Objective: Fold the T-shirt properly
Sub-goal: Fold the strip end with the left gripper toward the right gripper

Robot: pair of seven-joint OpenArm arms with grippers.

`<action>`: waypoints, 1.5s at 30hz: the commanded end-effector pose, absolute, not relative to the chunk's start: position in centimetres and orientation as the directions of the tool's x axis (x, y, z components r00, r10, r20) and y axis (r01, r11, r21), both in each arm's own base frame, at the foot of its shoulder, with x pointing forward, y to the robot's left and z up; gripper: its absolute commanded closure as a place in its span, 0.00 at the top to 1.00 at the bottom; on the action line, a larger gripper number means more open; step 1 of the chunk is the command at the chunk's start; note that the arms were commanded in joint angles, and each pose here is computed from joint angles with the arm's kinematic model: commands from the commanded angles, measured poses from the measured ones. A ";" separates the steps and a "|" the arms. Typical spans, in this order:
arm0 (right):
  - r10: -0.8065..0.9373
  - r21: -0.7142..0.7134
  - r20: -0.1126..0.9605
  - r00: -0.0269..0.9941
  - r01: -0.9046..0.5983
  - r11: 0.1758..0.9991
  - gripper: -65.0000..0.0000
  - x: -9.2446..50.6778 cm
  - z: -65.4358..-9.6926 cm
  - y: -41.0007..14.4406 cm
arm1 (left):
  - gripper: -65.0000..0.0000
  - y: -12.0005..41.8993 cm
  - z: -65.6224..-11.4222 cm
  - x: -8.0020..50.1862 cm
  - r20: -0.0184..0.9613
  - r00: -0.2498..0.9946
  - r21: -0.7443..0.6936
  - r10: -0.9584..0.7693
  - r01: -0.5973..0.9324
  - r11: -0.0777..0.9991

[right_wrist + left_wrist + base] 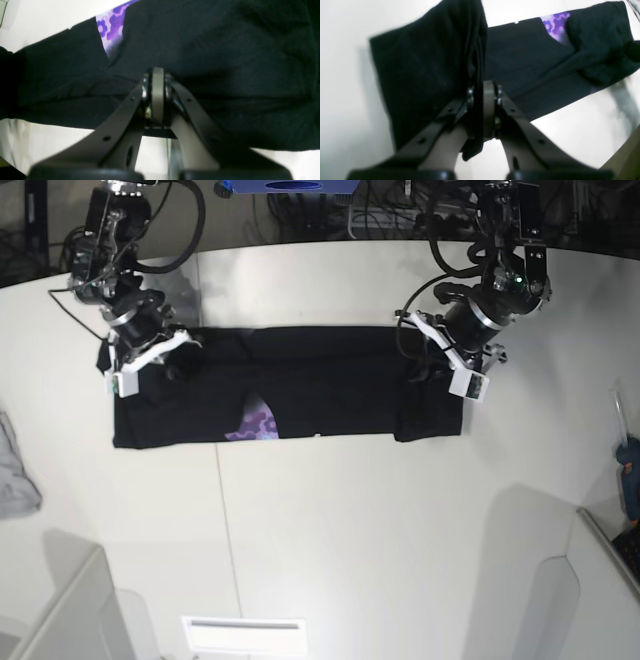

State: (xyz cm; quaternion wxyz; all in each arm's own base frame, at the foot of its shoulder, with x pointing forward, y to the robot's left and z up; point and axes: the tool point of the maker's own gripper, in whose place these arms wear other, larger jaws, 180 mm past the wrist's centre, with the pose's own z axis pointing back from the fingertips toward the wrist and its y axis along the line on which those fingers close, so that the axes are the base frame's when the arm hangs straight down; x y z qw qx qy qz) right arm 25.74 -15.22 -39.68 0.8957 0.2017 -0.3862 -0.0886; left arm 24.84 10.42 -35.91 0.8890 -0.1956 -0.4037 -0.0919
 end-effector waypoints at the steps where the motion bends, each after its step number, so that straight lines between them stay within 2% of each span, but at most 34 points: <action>1: -0.317 0.429 0.689 0.652 -0.014 0.903 0.00 26.6 -38.4 -15.5 | 0.00 9.3 -34.5 25.7 0.785 0.620 -0.285 0.007 0.351 0.892; 10: -0.315 0.426 0.690 0.651 -0.014 0.904 0.00 26.6 -38.4 -15.6 | 0.00 3.7 -34.0 26.1 0.780 0.626 -0.340 -0.005 0.431 0.836; 19: -0.315 0.426 0.690 0.651 -0.014 0.904 0.00 26.6 -38.4 -15.6 | 0.00 -0.1 -36.1 26.3 0.728 0.686 -0.404 -0.005 0.435 0.805; 28: -0.315 0.426 0.689 0.652 -0.013 0.904 0.00 26.5 -38.5 -15.6 | 0.00 -1.8 -36.0 26.8 0.720 0.694 -0.440 0.025 0.429 0.789; 45: -0.315 0.426 0.689 0.652 -0.013 0.904 0.00 26.5 -38.5 -15.6 | 0.00 -1.7 -37.5 27.0 0.692 0.722 -0.448 0.021 0.407 0.795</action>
